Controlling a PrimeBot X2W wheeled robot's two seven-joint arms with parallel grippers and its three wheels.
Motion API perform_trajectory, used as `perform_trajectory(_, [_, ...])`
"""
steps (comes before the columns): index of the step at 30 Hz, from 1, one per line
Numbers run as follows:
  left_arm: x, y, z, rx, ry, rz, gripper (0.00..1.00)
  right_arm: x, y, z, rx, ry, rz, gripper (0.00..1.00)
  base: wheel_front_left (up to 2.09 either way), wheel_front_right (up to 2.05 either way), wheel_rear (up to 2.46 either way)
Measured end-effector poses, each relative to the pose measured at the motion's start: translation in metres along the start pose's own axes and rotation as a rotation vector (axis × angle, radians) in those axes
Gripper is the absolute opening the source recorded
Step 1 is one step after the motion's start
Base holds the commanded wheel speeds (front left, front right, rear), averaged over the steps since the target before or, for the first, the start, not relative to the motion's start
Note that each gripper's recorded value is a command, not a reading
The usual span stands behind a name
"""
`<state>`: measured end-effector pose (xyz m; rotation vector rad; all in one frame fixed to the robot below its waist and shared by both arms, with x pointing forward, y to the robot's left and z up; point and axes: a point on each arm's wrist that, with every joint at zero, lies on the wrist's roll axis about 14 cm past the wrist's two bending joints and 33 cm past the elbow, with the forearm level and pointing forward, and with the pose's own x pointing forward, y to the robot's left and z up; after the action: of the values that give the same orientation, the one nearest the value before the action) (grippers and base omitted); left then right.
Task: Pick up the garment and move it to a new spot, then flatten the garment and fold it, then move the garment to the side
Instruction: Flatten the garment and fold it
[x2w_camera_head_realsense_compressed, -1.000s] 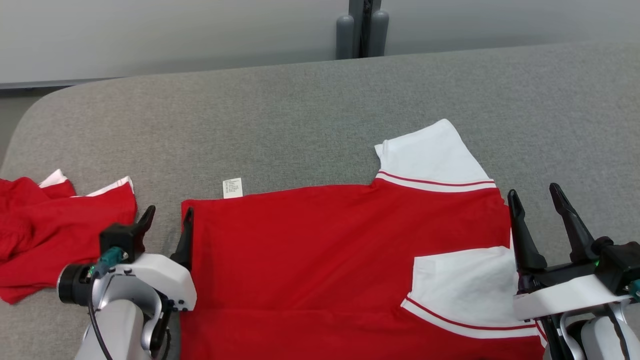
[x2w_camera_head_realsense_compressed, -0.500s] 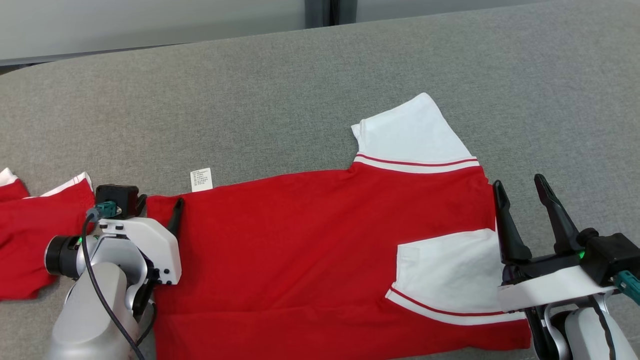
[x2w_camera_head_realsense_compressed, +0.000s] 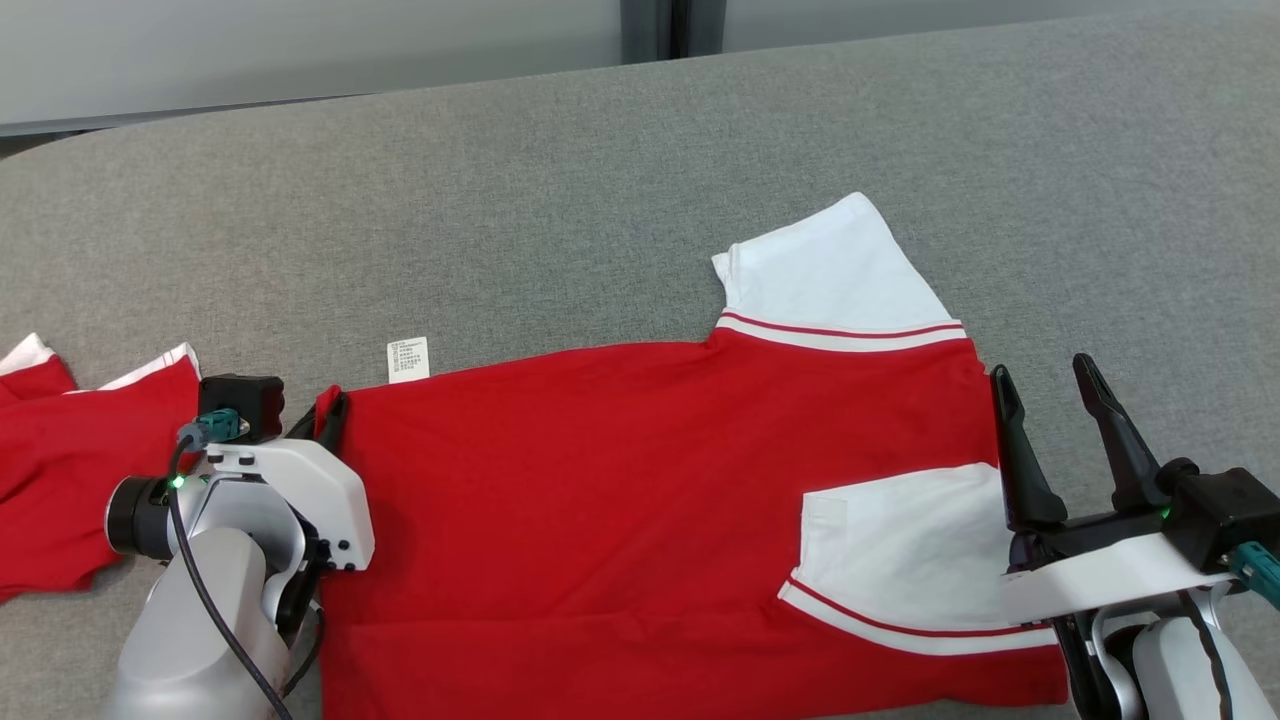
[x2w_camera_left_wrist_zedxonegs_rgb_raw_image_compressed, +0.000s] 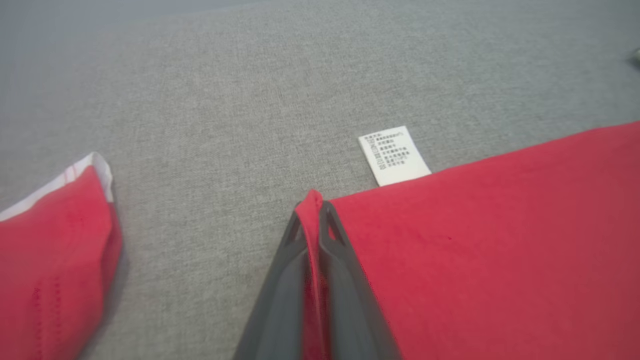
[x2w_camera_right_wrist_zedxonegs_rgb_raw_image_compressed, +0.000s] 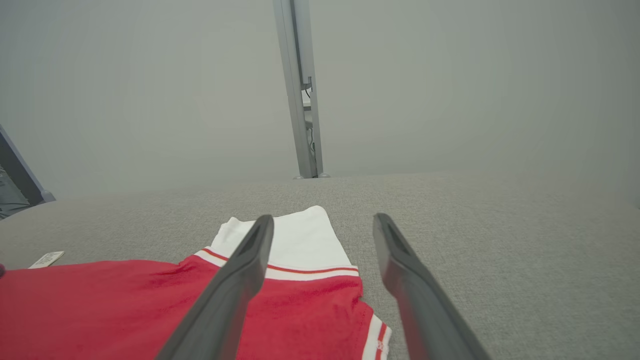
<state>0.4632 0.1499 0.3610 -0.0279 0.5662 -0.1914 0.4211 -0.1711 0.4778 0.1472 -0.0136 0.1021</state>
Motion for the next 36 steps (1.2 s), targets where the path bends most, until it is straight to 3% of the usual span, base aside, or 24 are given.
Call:
perform_trajectory(9, [-0.010,-0.005,0.005,-0.013,-0.047,-0.004,0.00,0.004,-0.002,0.001,-0.010,0.005,0.015,1.00,0.00,0.00,0.00])
perform_trajectory(17, [-0.015,-0.010,0.005,-0.015,-0.069,-0.015,0.00,0.058,-0.006,0.021,-0.018,0.049,0.059,1.00,0.00,0.00,0.00])
perform_trajectory(25, [-0.008,-0.012,0.010,-0.006,-0.096,-0.026,0.00,0.115,-0.006,-0.016,0.098,0.307,0.054,1.00,0.00,0.00,0.00])
perform_trajectory(36, [0.008,-0.006,0.011,0.011,-0.106,-0.028,0.00,0.161,0.000,-0.071,0.018,0.523,0.096,1.00,0.00,0.00,0.00])
